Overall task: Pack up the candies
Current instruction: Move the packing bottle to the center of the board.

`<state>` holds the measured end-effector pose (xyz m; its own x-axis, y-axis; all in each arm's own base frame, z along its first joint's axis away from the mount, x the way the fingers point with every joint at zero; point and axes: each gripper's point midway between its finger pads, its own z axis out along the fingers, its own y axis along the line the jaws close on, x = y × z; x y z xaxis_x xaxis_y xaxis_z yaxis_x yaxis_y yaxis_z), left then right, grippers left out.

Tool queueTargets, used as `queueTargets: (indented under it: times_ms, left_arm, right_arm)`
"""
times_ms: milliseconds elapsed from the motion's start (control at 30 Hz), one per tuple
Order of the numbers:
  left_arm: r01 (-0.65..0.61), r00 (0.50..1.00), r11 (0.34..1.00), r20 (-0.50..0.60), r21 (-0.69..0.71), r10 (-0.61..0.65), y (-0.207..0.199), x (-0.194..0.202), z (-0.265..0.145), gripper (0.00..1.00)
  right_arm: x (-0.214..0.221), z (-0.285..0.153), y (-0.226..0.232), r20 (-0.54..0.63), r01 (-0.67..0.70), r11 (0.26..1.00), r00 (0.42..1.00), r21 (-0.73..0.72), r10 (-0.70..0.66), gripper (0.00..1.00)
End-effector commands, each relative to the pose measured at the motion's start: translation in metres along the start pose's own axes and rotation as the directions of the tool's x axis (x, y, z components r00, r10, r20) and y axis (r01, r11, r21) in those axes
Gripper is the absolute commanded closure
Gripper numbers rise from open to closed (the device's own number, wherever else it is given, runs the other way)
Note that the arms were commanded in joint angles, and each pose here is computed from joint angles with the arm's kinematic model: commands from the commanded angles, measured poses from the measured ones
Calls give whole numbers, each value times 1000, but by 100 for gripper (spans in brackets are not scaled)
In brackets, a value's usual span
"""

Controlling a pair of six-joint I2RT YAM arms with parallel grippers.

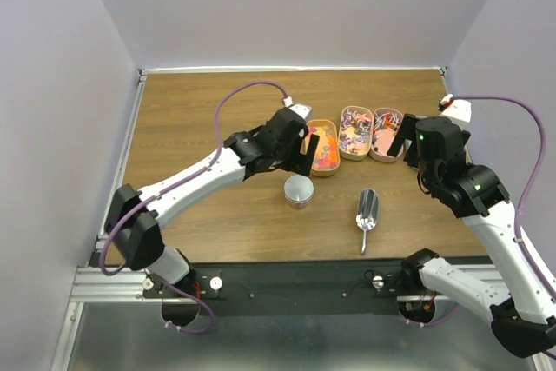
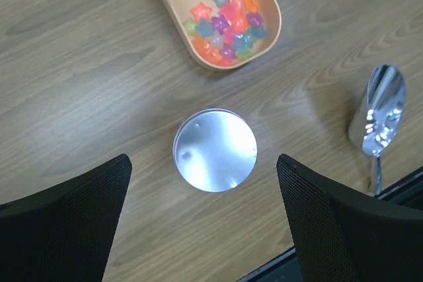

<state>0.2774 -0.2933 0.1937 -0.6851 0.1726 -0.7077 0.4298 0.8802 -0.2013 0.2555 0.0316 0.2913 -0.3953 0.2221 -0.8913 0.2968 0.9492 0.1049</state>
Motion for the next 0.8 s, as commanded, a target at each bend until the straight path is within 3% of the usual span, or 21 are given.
queueTargets:
  times_ms: [0, 233, 767]
  left_arm:
    - [-127, 979, 991, -165, -34, 120, -8, 33, 18, 1]
    - [-206, 950, 978, -248, -35, 191, -23, 51, 48, 1]
    - [-256, 917, 963, -337, -85, 214, -12, 85, 86, 1]
  right_arm:
    - [11, 2, -5, -29, -1, 1000, 1000, 23, 2, 0]
    - [12, 2, -7, -28, 1, 1000, 1000, 30, 0, 0]
    - [18, 9, -5, -52, 32, 999, 998, 39, -30, 0]
